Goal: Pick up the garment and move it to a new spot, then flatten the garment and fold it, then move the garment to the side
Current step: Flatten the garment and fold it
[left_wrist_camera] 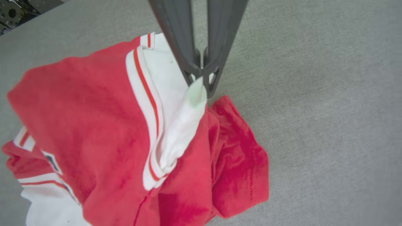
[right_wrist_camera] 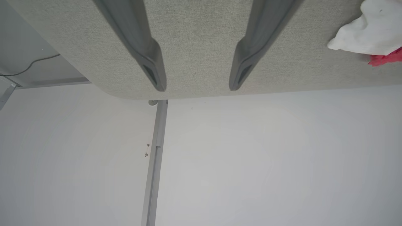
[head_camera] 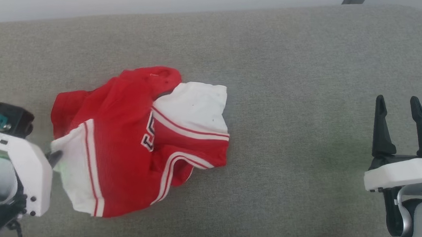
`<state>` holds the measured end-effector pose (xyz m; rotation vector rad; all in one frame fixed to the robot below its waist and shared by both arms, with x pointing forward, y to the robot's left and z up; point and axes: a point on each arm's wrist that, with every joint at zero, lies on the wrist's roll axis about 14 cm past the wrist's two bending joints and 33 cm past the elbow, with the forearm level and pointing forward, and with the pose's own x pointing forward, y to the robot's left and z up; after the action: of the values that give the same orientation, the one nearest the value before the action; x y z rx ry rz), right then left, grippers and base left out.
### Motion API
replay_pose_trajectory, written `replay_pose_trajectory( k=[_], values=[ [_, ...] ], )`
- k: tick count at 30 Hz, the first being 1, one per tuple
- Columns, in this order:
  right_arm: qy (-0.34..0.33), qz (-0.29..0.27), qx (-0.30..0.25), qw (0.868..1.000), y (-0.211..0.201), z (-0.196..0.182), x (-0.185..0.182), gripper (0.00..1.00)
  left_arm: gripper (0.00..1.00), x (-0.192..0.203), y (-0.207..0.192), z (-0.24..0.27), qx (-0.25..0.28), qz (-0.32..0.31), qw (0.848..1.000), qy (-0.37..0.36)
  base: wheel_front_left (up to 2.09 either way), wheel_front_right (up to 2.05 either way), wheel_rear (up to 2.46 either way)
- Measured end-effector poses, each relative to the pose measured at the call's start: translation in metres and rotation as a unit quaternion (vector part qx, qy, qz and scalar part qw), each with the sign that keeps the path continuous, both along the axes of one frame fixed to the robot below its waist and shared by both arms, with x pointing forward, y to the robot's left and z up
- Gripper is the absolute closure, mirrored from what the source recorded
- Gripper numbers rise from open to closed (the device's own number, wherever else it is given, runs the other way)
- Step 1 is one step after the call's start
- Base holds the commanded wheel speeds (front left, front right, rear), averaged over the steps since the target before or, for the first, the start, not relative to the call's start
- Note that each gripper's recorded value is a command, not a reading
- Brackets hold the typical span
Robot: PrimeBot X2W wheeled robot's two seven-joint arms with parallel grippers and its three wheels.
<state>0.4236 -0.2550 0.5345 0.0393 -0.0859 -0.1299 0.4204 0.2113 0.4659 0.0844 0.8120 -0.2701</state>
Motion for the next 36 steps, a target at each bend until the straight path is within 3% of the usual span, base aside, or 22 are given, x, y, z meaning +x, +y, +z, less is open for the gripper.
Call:
replay_pose_trajectory(
  k=[8,18,26,30,36],
  values=[
    [0.003,0.007,0.002,1.000,0.006,-0.002,0.004,0.00,1.00,-0.022,-0.033,-0.015,-0.044,-0.056,0.997,0.015,0.00,0.00,0.00],
    [0.005,0.013,0.002,1.000,0.010,-0.003,0.008,0.00,1.00,-0.050,-0.074,-0.033,-0.055,-0.134,0.988,0.047,0.00,0.00,0.00],
    [0.004,0.015,0.002,1.000,0.011,-0.002,0.008,0.00,0.98,-0.051,-0.079,-0.039,-0.057,-0.138,0.987,0.054,0.00,0.00,0.00],
    [0.004,0.015,0.001,1.000,0.010,-0.001,0.008,0.00,0.03,-0.040,-0.074,-0.032,-0.050,-0.132,0.989,0.034,0.00,0.00,0.00],
    [0.002,0.012,0.001,1.000,0.009,0.000,0.005,0.00,0.00,-0.017,-0.063,-0.009,-0.039,-0.115,0.993,0.005,0.00,0.00,0.00]
  ],
)
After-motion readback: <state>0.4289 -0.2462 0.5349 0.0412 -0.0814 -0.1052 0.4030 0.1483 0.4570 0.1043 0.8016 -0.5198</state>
